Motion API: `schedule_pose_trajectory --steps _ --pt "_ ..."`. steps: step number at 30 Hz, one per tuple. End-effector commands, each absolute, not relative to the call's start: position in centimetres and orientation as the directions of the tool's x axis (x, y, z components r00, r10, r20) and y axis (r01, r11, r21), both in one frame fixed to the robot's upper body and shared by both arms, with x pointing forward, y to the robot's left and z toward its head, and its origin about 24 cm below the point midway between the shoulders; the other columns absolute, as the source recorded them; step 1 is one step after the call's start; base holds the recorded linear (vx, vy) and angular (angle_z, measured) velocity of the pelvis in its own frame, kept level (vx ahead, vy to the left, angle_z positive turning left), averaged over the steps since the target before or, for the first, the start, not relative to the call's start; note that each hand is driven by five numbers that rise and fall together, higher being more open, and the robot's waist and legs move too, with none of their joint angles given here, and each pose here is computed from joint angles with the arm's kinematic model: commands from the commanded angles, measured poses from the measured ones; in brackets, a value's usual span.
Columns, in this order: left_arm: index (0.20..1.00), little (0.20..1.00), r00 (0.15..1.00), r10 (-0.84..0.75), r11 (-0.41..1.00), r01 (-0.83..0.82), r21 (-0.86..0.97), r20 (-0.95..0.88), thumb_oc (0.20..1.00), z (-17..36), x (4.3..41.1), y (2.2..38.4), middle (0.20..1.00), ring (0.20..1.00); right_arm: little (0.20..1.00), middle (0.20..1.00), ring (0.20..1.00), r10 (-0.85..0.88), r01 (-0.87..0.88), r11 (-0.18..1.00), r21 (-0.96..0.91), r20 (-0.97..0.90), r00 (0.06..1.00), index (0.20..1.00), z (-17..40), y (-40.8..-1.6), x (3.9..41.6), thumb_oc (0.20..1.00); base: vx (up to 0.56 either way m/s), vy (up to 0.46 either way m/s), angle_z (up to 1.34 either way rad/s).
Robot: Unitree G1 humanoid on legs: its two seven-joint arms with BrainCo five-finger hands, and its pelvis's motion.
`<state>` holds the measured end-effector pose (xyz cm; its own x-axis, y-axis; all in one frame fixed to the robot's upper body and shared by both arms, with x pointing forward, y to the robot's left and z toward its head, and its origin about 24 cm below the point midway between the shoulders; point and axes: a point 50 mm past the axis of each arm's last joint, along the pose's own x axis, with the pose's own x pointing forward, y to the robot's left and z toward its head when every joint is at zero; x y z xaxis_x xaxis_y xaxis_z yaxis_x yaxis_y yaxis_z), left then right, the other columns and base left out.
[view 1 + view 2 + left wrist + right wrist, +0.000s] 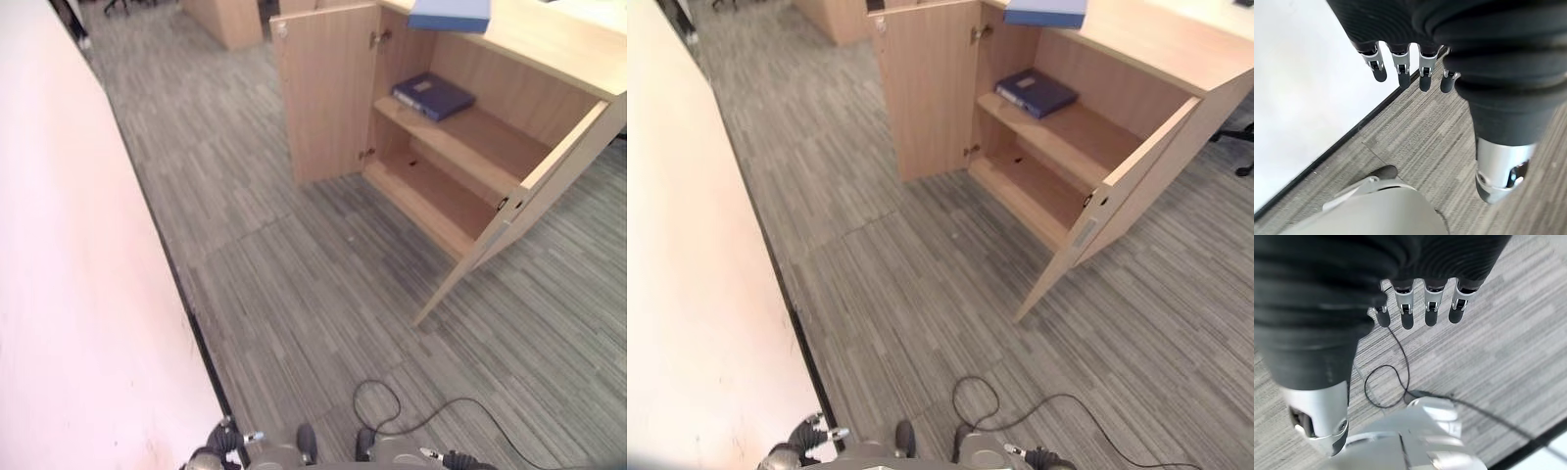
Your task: Put the empty folder in the office cabinet
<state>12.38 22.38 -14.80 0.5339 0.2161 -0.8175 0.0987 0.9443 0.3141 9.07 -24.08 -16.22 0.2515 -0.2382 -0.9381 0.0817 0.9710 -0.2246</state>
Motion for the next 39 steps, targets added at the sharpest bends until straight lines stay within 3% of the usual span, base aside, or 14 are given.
schedule_pose_trajectory --steps 1,14,18,23,25,30,39 --pt "1.000 1.000 0.570 0.205 0.961 0.038 0.275 -0.796 1.000 -14.5 12.7 21.6 1.000 1.000 1.000 1.000 1.000 -0.273 0.085 0.962 -0.261 -0.937 0.217 1.000 -16.2 -25.3 7.8 1.000 0.22 -0.078 0.46" --pt "1.000 1.000 0.405 0.256 0.966 -0.070 0.249 -0.878 1.000 -16.2 7.4 21.7 1.000 1.000 1.000 1.000 1.000 -0.265 0.031 0.964 -0.264 -0.954 0.142 1.000 -16.6 -25.2 4.9 1.000 0.35 0.134 0.17" --pt "1.000 1.000 0.409 0.290 0.957 -0.101 0.273 -0.865 1.000 -16.0 7.9 22.5 1.000 1.000 1.000 1.000 1.000 -0.238 -0.014 0.970 -0.242 -0.961 0.140 1.000 -16.8 -24.5 4.9 1.000 0.37 0.282 -0.36" --pt "1.000 1.000 0.475 0.295 0.953 -0.080 0.293 -0.829 1.000 -15.2 9.7 23.4 1.000 1.000 1.000 1.000 1.000 -0.236 -0.042 0.967 -0.253 -0.940 0.245 1.000 -16.2 -24.9 7.9 1.000 0.29 0.401 0.01" --pt "1.000 1.000 0.510 0.293 0.949 -0.053 0.310 -0.809 1.000 -14.6 10.6 23.9 1.000 1.000 1.000 1.000 1.000 -0.217 -0.079 0.963 -0.257 -0.917 0.334 1.000 -15.6 -24.5 10.5 1.000 0.20 0.238 0.41" --pt "1.000 1.000 0.528 0.285 0.949 -0.042 0.311 -0.800 1.000 -14.5 11.0 23.8 1.000 1.000 1.000 1.000 1.000 -0.193 -0.119 0.960 -0.254 -0.906 0.377 1.000 -15.3 -23.9 11.9 1.000 0.17 0.008 0.02" --pt "1.000 1.000 0.454 0.299 0.941 0.006 0.338 -0.840 1.000 -15.5 9.5 23.4 1.000 1.000 1.000 1.000 1.000 -0.197 -0.124 0.957 -0.264 -0.898 0.393 1.000 -15.2 -23.9 12.6 1.000 0.24 -0.161 0.03"
